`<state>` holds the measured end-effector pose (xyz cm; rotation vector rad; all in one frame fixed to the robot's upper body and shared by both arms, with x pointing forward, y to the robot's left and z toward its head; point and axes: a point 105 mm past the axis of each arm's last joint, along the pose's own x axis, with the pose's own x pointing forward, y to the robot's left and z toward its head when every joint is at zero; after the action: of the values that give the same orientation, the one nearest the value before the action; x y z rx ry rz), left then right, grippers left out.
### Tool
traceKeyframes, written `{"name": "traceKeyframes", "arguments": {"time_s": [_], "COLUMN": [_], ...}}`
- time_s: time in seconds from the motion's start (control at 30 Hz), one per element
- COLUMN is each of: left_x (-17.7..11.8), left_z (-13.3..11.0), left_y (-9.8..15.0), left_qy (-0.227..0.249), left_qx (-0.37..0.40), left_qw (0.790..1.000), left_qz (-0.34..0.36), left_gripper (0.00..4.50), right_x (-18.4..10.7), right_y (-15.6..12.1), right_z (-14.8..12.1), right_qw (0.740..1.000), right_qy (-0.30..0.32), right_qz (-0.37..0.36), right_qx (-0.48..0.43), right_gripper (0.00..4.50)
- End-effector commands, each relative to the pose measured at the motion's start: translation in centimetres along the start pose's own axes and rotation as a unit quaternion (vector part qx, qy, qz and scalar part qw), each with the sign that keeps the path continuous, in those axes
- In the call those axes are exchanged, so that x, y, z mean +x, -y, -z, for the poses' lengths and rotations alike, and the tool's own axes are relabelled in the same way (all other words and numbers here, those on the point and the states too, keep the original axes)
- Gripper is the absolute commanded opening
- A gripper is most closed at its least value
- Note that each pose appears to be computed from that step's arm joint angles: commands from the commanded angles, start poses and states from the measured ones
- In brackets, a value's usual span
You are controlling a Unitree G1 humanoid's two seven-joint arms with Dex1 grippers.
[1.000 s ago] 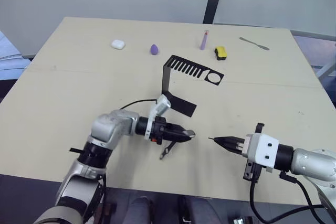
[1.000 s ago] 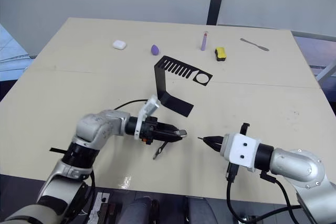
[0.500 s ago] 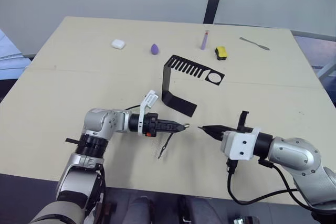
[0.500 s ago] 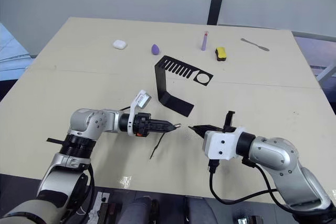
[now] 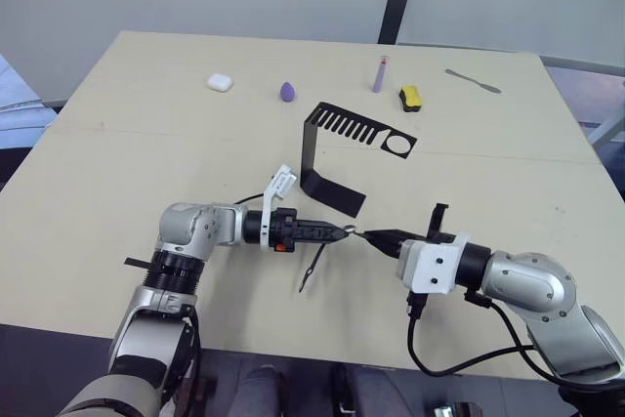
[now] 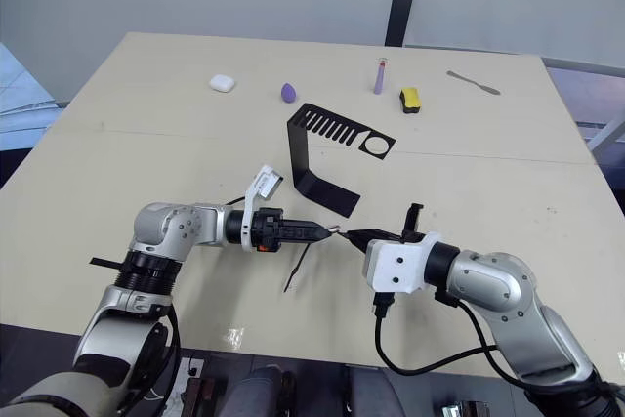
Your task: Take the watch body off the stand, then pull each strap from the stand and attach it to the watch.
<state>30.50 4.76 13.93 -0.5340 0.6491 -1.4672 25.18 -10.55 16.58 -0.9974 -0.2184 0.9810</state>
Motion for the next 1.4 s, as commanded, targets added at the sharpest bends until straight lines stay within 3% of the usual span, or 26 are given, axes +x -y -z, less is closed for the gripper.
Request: {"name": "traceKeyframes", "arguments": {"time_s": [0.03,1.4], "left_x": [-0.05,0.34], "left_z": [-0.44,-0.89], "left_y": [0.58,1.41], "left_qy": [0.007,0.011], "left_qx": [0.012,0.027], "left_qw": [1.000,0.999], "left_qz": [0.014,0.027], "left_gripper": [1.58,1.58], "right_x": [-0.43,-0.22], "right_y": [0.69,0.71], "right_z": [-0.84,-0.77], "right_qw": [1.000,1.000], "right_qy": [0.012,0.009], "right_qz": [0.013,0.001], "right_qx": [-0.007,-0.001], "right_gripper": [0.00,0.00]}}
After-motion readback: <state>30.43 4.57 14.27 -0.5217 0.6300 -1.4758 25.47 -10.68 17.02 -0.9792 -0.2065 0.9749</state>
